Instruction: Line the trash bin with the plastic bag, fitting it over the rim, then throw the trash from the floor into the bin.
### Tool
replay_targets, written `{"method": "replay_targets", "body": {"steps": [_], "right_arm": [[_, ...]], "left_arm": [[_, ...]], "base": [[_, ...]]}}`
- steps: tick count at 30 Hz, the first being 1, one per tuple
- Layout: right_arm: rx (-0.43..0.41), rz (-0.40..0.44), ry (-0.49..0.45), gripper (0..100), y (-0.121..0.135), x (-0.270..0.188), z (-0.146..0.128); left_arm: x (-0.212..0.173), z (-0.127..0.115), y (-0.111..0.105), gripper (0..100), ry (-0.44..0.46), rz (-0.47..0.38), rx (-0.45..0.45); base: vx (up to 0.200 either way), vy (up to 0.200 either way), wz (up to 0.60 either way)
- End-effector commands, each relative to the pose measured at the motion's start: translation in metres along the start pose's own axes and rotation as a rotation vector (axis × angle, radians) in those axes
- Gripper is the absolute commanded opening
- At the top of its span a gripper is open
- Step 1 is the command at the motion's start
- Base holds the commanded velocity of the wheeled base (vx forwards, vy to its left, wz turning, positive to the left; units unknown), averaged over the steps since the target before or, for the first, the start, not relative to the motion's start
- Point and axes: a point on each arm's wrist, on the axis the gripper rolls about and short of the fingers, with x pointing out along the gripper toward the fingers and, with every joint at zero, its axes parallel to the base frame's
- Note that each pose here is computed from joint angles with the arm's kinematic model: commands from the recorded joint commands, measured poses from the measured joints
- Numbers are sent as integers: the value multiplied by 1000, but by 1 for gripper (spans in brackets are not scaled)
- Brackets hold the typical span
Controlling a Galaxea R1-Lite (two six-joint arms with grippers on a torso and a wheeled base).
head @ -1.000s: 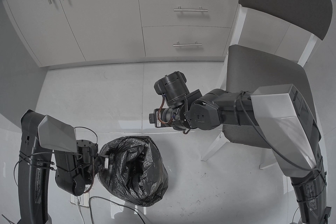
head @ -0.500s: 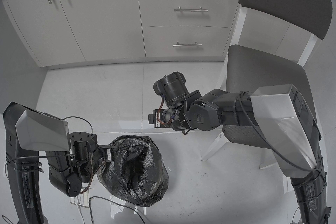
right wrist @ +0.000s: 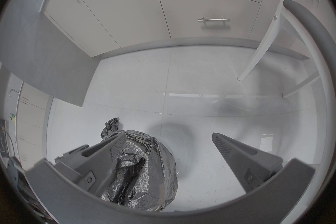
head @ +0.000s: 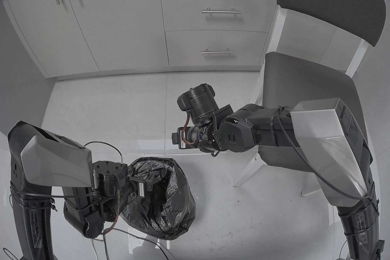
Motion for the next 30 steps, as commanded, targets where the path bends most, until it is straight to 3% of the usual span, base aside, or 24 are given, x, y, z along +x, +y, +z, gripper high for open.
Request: {"method": "replay_targets", "body": {"steps": [1, 6, 11, 16, 21, 24, 26, 30], "right_arm": [[0, -1, 3, 100, 0, 1, -1], [0, -2, 4, 100, 0, 1, -2], [-3, 0, 6, 100, 1, 1, -3], [-3, 0, 6, 100, 1, 1, -3], [-3, -1, 7, 100, 1, 2, -3], [-4, -1, 9, 100, 1, 2, -4], [-5, -2, 11, 100, 1, 2, -4], [-3, -4, 12, 100, 0, 2, -4]], "left_arm": [[-1, -16, -14, 100, 51, -35, 43], [-2, -32, -12, 100, 107, 24, 126], [-8, -41, -9, 100, 151, 55, 150], [-8, -46, -5, 100, 170, 159, 224], [-8, -50, -3, 100, 188, 166, 241], [-6, -55, -1, 100, 203, 200, 271], [-3, -59, 6, 100, 220, 283, 306], [0, -57, 10, 100, 214, 307, 295]], "base": [[0, 0, 0], [0, 0, 0], [0, 0, 0], [0, 0, 0], [0, 0, 0], [0, 0, 0], [0, 0, 0], [0, 0, 0]]}}
